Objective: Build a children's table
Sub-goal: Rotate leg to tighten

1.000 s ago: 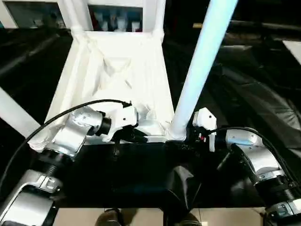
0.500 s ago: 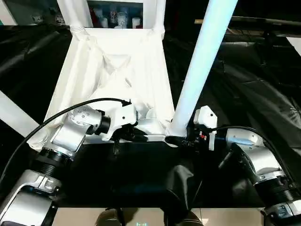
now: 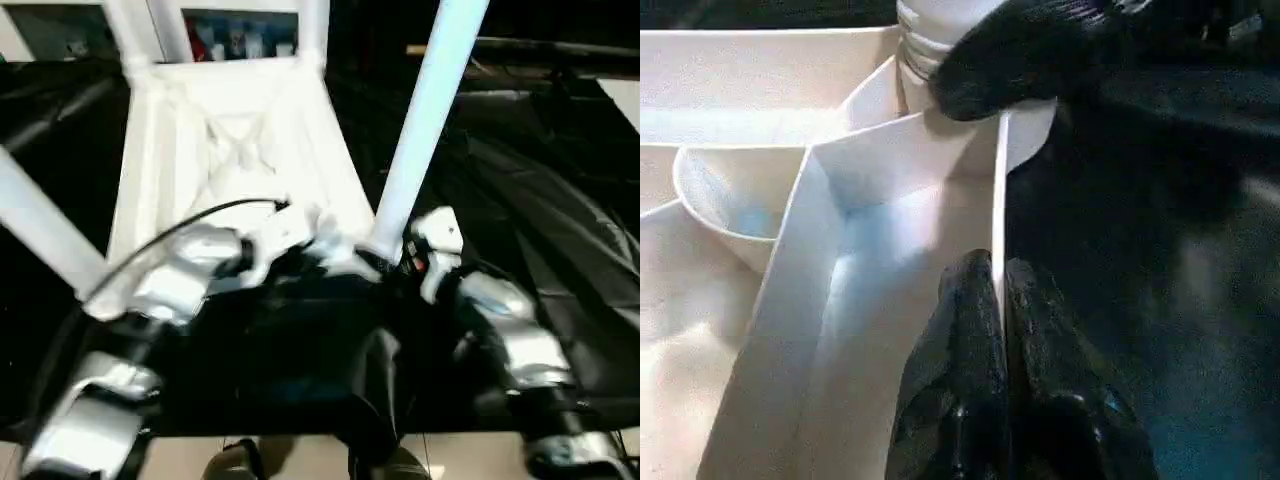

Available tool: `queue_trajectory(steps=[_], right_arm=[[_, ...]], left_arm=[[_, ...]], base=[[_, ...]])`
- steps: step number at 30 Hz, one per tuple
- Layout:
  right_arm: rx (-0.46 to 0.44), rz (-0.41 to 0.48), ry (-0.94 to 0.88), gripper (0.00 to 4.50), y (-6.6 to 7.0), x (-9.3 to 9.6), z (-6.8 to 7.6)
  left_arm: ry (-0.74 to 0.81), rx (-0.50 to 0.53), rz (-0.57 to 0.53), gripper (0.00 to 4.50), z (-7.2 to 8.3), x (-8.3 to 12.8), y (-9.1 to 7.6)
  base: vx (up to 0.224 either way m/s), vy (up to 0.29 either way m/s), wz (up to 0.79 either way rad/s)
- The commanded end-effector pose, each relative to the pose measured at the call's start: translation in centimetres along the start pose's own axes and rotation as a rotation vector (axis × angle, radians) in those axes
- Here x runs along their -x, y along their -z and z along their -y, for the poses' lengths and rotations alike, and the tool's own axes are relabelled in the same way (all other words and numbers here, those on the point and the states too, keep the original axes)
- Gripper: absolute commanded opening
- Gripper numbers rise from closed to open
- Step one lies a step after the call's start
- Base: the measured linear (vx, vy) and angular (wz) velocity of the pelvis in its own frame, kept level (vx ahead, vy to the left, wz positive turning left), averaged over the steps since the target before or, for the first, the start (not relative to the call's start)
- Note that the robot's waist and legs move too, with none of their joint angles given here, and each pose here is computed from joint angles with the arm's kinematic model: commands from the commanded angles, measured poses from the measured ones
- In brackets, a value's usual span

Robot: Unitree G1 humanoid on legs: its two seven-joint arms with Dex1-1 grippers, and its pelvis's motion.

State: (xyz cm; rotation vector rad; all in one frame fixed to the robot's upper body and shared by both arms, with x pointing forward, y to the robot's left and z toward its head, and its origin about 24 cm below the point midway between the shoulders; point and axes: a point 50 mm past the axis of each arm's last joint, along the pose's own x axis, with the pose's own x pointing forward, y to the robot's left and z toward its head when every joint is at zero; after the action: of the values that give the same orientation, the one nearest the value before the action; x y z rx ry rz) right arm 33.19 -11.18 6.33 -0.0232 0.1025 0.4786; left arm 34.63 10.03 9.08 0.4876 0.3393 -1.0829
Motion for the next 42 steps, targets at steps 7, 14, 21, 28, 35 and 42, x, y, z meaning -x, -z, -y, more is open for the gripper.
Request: queue_trajectory(steps=[7,14,21,28,35,42], right_arm=[[-0.029,-0.011,-0.038,2.72,0.7,-1.5,-3.4],[-0.009,0.089,-0.203,3.63,-1.0,-0.4,-2.8],[0.093,0.031,-0.455,3.98,-1.9,2.1,0.2],[0.204,-0.063,-0.58,3.98,-1.2,3.4,1.3],[0.264,-0.118,-0.673,3.98,-0.6,3.7,1.3],[0.243,-0.108,-0.685,3.66,-0.9,3.7,1.4]], left_arm=[[-0.067,0.099,-0.055,0.0,1.2,-2.3,1.8],[-0.015,0.069,-0.061,0.0,0.8,-1.0,2.0],[0.144,0.007,-0.017,0.0,1.3,1.1,2.6],[0.317,-0.03,0.052,0.0,2.5,2.4,2.5],[0.328,-0.042,0.025,0.0,2.4,2.7,2.9],[0.335,-0.045,0.024,0.0,2.3,2.9,3.0]], base=[[0.0,0.0,0.0],[0.0,0.0,0.0],[0.0,0.0,0.0],[0.014,-0.001,0.0],[0.0,0.0,0.0],[0.0,0.0,0.0]])
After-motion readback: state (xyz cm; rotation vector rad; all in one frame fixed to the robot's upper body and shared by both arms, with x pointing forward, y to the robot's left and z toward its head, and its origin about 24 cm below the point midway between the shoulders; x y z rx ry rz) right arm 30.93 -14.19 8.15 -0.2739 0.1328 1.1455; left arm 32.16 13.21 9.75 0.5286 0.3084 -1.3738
